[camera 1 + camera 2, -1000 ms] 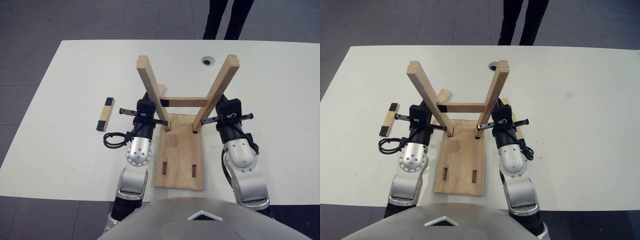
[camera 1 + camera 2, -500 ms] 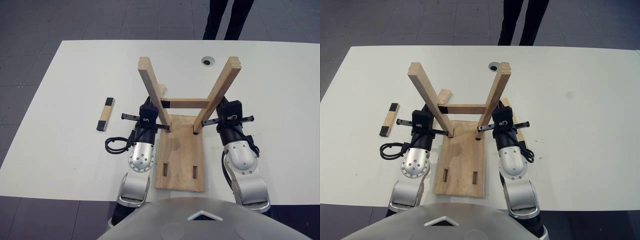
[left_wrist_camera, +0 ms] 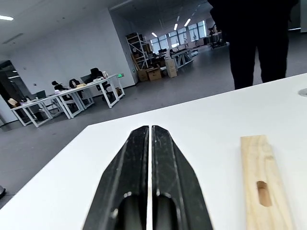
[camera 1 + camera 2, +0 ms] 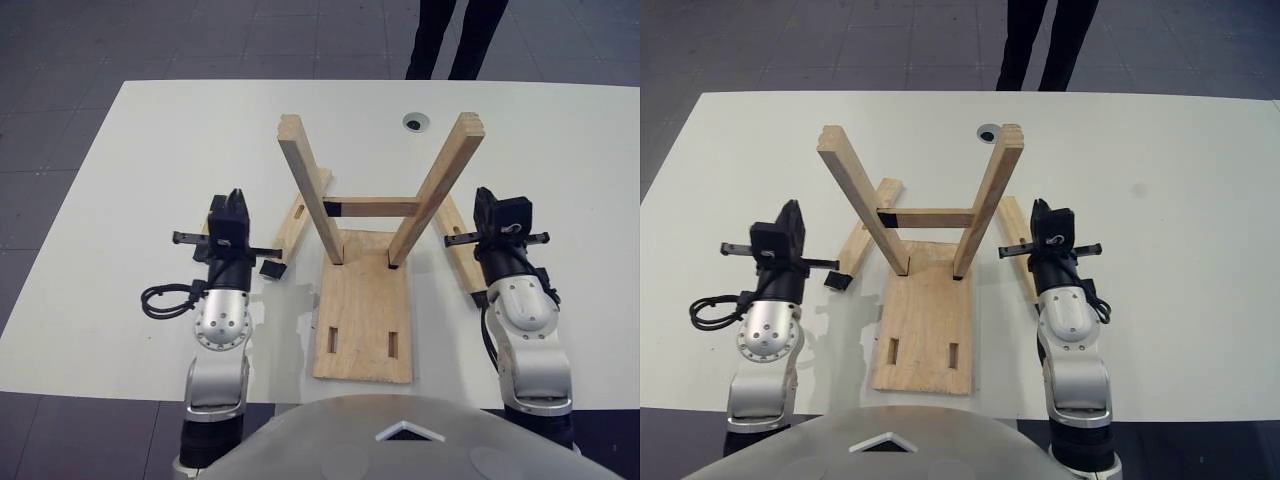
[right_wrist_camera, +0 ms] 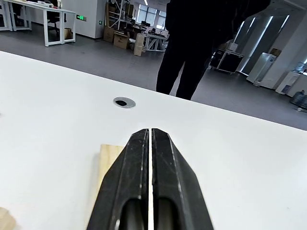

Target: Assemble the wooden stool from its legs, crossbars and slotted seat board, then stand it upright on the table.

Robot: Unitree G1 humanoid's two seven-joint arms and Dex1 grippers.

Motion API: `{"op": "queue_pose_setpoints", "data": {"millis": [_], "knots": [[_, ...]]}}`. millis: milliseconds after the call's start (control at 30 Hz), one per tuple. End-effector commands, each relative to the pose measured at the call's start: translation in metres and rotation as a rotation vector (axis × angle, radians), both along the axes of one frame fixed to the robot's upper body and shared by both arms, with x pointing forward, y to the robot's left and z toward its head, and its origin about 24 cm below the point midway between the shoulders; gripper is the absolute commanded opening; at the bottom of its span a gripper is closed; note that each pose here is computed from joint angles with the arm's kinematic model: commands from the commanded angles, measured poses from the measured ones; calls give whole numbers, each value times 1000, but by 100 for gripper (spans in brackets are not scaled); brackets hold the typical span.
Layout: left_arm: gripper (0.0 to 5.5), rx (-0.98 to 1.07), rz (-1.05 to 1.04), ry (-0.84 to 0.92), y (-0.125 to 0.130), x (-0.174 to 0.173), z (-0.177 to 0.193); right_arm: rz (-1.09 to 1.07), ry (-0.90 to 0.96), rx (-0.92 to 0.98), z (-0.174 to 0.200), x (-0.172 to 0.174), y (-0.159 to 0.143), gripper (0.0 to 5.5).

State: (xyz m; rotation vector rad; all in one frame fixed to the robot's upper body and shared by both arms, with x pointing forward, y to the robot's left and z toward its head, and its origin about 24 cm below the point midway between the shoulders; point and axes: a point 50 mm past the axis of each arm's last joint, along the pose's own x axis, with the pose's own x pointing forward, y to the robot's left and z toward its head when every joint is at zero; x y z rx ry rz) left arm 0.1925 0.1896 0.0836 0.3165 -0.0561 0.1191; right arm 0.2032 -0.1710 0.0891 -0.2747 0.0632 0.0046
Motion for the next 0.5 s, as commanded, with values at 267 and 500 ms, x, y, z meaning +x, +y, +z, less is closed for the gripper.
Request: {"op": "queue_pose_setpoints", "data": {"millis": [267, 500], "knots": [[12, -255, -578, 572, 40, -50, -31, 548, 573, 99, -13, -67, -29, 10], [12, -400, -1107, 589, -17, -75, -8, 838, 663, 136, -7, -85, -3, 10]]}}
